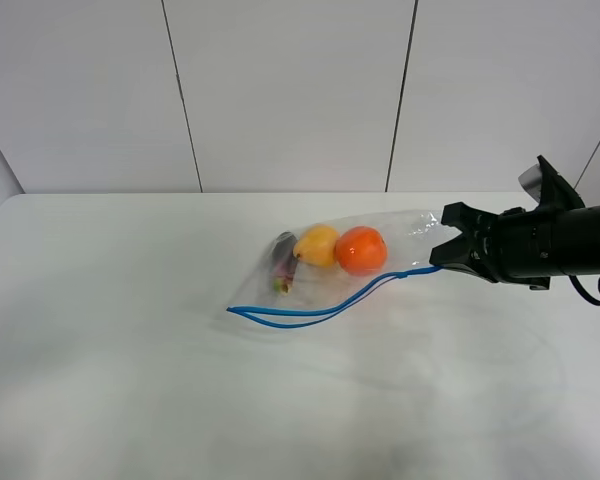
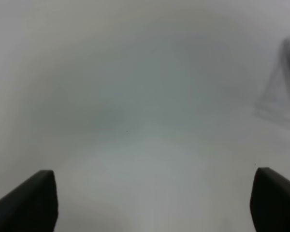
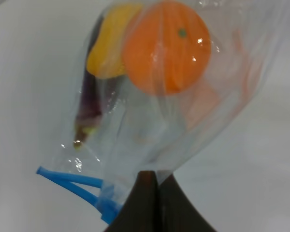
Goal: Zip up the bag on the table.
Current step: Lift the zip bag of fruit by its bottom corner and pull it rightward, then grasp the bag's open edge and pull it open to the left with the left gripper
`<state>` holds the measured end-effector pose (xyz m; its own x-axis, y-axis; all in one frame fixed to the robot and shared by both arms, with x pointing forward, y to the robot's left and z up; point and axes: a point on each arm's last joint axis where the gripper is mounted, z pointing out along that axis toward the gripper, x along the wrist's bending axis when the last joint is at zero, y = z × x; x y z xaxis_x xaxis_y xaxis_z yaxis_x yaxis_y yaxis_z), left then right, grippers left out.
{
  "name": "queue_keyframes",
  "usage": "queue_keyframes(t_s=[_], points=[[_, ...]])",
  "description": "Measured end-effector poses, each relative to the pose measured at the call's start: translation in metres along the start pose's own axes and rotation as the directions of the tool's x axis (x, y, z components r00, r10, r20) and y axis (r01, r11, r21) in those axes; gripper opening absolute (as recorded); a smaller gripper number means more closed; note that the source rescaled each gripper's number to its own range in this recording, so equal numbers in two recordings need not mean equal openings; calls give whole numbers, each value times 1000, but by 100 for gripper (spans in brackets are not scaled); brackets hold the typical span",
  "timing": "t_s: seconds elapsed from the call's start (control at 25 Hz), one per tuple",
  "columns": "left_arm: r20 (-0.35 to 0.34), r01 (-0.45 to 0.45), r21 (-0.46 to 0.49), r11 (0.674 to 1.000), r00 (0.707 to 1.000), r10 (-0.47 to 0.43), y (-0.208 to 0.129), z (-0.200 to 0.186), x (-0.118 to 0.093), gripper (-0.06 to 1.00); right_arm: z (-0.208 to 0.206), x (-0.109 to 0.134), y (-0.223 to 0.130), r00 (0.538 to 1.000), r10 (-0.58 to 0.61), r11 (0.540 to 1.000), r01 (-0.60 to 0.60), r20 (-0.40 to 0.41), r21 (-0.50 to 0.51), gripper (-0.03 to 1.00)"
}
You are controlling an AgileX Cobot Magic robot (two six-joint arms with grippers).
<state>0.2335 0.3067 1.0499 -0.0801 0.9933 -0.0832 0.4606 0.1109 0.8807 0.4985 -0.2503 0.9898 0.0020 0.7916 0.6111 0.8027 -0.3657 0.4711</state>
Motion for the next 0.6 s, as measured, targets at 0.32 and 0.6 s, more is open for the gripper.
queue_keyframes(t_s=[0.32,0.6], points=[[0,0,0,1000,1000,0,0,0,0,89,0,3,1,1000,-8,1000,8,-29,-7,0],[0,0,0,1000,1000,0,0,0,0,89,0,3,1,999,-10,1000,9,-32,-9,0]])
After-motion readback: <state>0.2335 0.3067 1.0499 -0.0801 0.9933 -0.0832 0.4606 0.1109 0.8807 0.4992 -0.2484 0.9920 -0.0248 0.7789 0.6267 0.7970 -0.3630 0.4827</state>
